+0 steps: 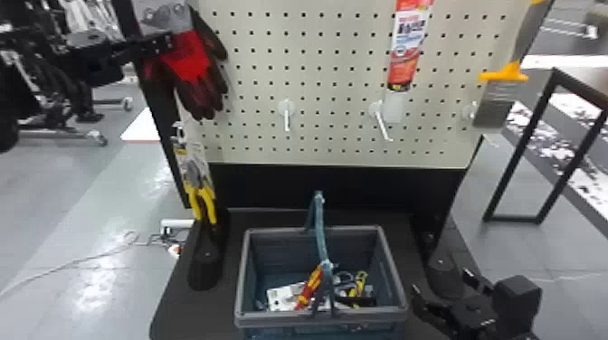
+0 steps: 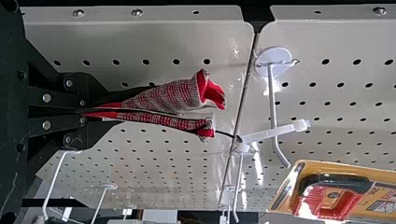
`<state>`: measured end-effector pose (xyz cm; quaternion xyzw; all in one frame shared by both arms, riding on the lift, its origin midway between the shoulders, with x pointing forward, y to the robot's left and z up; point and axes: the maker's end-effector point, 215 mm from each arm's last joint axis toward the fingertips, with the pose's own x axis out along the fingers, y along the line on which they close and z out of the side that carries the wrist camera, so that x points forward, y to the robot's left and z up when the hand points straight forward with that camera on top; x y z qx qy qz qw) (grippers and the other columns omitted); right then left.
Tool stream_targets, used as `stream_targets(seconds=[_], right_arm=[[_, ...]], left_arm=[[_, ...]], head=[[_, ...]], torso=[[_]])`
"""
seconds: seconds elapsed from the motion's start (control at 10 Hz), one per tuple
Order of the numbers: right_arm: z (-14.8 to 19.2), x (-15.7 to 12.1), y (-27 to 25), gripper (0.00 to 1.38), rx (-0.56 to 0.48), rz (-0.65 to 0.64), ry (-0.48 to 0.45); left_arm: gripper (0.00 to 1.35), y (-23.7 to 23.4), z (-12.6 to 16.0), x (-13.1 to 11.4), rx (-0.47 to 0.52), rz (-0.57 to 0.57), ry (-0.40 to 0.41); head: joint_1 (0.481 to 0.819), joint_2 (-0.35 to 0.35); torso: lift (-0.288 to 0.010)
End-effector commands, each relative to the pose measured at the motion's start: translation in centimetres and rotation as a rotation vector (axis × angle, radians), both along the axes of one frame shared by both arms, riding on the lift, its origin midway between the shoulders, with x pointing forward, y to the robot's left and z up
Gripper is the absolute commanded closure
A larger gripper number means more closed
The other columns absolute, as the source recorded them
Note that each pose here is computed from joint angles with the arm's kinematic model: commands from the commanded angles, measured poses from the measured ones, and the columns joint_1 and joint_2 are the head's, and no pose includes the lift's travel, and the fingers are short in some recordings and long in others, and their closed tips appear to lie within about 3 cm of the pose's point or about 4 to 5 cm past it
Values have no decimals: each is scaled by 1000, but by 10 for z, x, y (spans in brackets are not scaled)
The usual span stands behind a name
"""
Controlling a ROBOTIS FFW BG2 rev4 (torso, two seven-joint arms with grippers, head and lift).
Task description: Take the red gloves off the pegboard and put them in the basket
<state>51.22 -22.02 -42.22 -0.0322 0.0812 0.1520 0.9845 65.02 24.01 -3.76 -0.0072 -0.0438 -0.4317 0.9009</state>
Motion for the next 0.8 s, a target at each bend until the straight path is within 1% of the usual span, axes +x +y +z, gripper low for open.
stream_targets(seconds=[0.0,0.4,0.7], right_arm=[[0,0,-1,119,0,-2,0],[-2,-1,0,117,1,1,5],[-3,-1,-1,119,0,1,10]], left_arm=[[1127,0,-1,0,1,1,2],[1127,1,0,0,-1,2,1],[1127,1,7,-5,6,15,-11]], head=[[549,0],[549,0],[549,0]], torso=[[-100],[-100],[-100]])
